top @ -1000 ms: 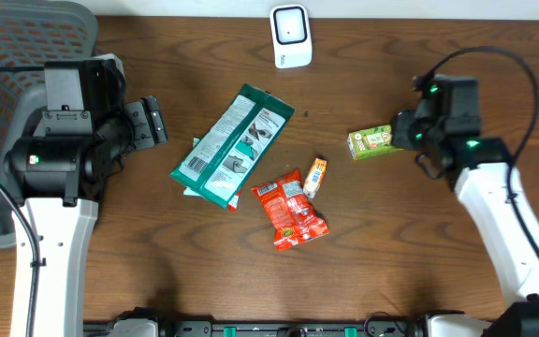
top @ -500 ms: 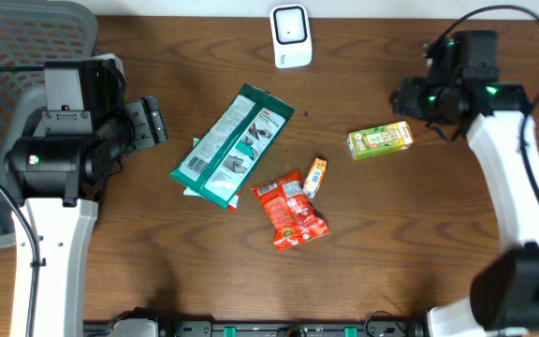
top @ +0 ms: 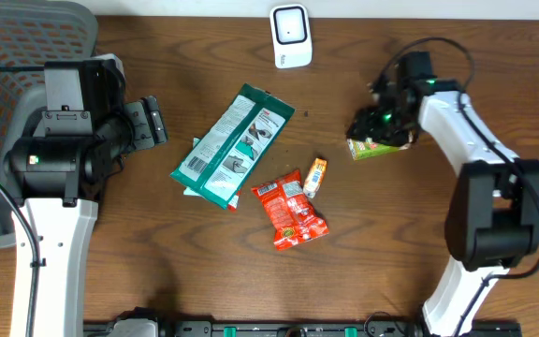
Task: Scan the item barcode
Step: 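Grasp the lying green carton across its middle with the right gripper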
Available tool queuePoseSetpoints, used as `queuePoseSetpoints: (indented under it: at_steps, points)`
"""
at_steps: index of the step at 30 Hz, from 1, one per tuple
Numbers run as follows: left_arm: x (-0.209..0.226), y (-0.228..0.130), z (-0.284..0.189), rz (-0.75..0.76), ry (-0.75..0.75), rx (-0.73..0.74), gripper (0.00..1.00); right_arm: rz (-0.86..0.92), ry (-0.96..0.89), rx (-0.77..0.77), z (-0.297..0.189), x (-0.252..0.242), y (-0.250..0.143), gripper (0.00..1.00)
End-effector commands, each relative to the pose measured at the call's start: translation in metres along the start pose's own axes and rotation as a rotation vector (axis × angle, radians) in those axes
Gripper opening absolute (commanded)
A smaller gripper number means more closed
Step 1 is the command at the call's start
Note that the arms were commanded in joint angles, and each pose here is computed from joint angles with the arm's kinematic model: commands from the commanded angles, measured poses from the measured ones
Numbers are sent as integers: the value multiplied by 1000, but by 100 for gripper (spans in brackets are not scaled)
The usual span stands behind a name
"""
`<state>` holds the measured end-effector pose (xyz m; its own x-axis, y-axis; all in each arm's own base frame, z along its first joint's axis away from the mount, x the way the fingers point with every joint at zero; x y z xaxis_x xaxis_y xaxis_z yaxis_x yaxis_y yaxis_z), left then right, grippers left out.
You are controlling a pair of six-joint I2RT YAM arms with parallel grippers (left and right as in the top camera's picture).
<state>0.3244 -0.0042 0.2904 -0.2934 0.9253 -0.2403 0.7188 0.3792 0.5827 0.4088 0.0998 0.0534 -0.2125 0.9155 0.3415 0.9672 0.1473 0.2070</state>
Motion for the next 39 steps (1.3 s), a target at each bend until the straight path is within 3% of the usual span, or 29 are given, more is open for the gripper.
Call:
queuePoseSetpoints:
  at_steps: [1, 6, 13, 23, 29, 32, 39]
  points:
    - [-1, 5, -4, -9, 2, -16, 83, -136, 25, 13, 5, 17, -1, 62]
    - [-1, 5, -4, -9, 2, -16, 83, -165, -17, 12, 8, 19, 0, 64]
    - [-1, 5, -4, -9, 2, -16, 83, -97, -45, -102, -2, -9, 26, 68]
    - [-1, 5, -4, -9, 2, -16, 83, -13, -61, -112, -20, -56, 19, 77]
    - [-1, 5, -4, -9, 3, -16, 83, 208, -56, -67, -26, -72, 2, 80]
    - [-1, 5, -4, -9, 2, -16, 82, 279, -35, -36, -25, -67, -5, 99]
    - [-1, 5, -4, -9, 2, -16, 83, 539, -21, 8, -22, -59, -14, 98]
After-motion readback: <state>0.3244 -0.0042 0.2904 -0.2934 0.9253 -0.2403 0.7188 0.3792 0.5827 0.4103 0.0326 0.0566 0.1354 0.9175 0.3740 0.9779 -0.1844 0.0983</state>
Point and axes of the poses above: each gripper's point midway between its finger pads, its own z axis out along the fingers, its own x axis along the line the jaws close on, y = z × x, the point moved 1 cm from there along -z, back along the fingers, and after that the axes turned 10 degrees about -z, right-handed, at the moved point
